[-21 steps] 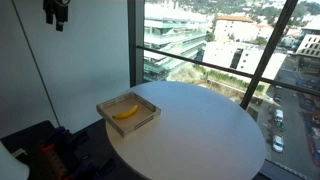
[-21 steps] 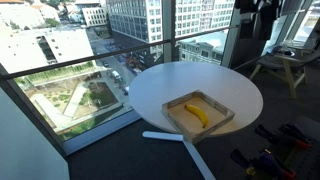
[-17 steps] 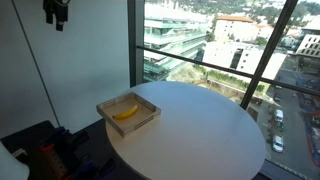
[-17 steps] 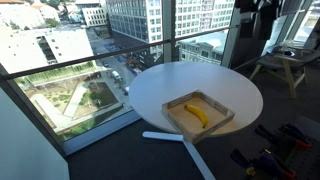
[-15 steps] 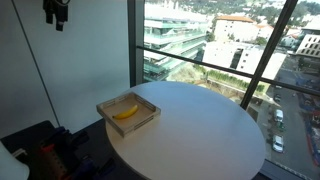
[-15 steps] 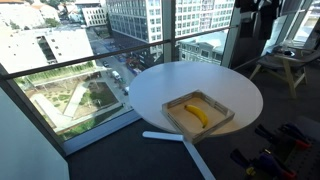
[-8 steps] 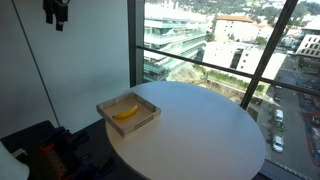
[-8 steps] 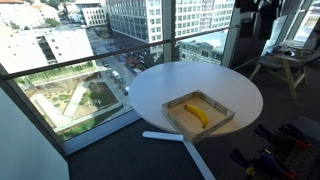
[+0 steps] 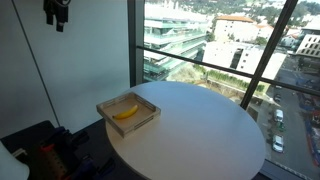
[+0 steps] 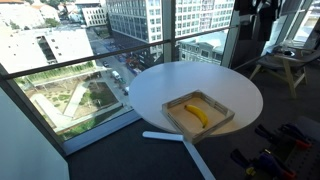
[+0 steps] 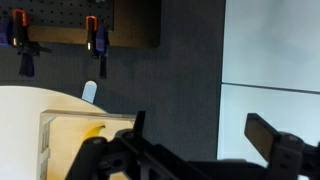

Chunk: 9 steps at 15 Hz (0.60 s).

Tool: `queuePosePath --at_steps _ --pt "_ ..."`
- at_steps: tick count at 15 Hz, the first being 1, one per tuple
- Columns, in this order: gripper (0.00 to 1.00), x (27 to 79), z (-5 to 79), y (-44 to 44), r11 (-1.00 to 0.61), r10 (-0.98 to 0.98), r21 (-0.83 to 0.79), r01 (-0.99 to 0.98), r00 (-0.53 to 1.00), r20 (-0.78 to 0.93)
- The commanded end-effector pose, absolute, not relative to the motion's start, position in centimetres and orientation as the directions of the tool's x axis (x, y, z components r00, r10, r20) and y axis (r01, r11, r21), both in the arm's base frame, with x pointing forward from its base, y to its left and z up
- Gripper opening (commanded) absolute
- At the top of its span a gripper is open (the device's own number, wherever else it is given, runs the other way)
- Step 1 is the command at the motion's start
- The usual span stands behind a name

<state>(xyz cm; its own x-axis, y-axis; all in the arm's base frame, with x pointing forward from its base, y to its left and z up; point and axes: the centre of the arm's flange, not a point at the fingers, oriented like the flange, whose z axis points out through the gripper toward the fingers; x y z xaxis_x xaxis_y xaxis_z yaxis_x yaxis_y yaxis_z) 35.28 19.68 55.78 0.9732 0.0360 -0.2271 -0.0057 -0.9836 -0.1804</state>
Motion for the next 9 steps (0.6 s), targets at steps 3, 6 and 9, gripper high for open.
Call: queuePosePath --at_steps 3,6,9 --pt "1.00 35.87 56.17 19.61 -0.991 0.021 -0.131 0.001 0.989 -0.150" --pt "1.00 36.21 56.38 19.52 -0.994 0.014 -0.106 0.003 0.995 -0.103" --pt "1.00 36.54 56.58 19.40 -0.995 0.010 -0.098 0.003 0.998 -0.065"
